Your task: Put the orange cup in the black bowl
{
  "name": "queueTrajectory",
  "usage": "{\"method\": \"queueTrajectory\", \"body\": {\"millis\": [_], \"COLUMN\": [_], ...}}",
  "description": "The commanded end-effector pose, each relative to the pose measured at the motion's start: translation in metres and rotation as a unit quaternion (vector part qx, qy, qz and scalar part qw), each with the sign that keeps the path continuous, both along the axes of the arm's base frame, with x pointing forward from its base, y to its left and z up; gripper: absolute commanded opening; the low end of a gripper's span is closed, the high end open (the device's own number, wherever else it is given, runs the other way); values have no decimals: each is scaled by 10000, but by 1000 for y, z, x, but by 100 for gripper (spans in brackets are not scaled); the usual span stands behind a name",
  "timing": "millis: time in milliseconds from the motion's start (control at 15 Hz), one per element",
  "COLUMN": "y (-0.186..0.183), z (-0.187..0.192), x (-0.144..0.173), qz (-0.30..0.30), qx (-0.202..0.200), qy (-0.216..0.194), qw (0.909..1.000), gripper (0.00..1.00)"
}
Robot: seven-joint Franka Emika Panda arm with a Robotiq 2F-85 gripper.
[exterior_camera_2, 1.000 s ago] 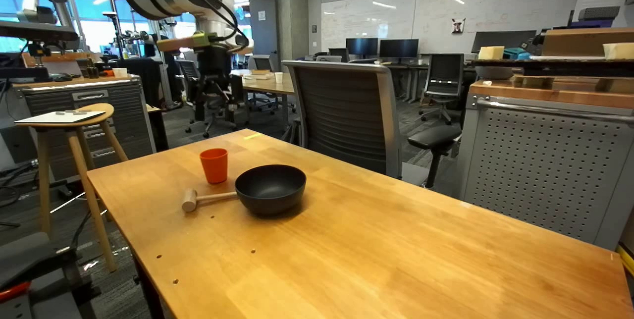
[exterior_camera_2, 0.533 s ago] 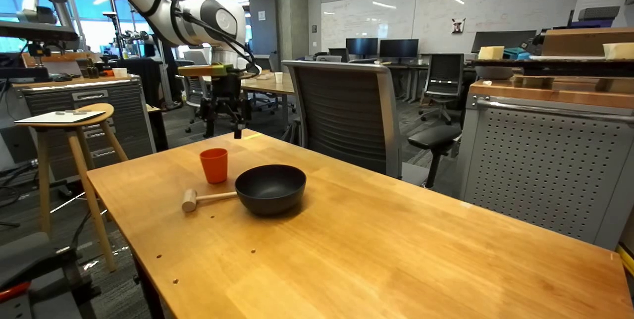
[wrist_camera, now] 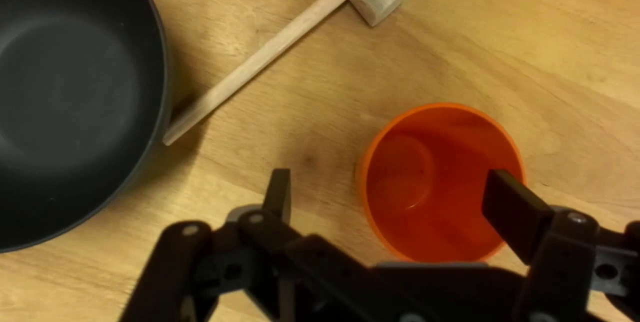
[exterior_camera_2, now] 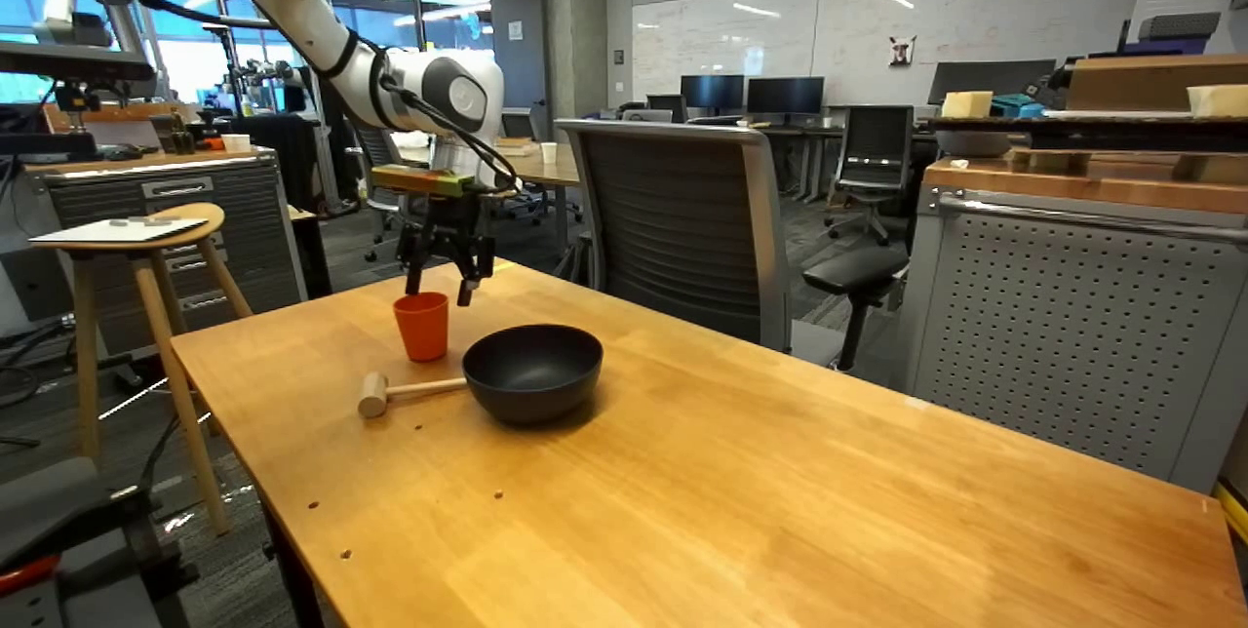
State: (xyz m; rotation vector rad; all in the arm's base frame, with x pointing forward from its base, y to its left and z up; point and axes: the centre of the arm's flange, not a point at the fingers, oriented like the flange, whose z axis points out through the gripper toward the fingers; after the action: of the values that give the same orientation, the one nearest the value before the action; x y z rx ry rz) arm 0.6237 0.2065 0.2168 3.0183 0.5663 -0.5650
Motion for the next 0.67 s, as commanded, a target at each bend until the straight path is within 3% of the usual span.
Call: {"method": "queueTrajectory", "body": {"millis": [0, 67, 600], "y": [3, 1, -13], "z": [-11, -14, -17], "x": [18, 19, 20], "qz": [-61, -105, -256], "qx": [268, 284, 363], "qy": [157, 152, 210], "qw": [9995, 9994, 9988], "gripper": [72, 71, 7]}}
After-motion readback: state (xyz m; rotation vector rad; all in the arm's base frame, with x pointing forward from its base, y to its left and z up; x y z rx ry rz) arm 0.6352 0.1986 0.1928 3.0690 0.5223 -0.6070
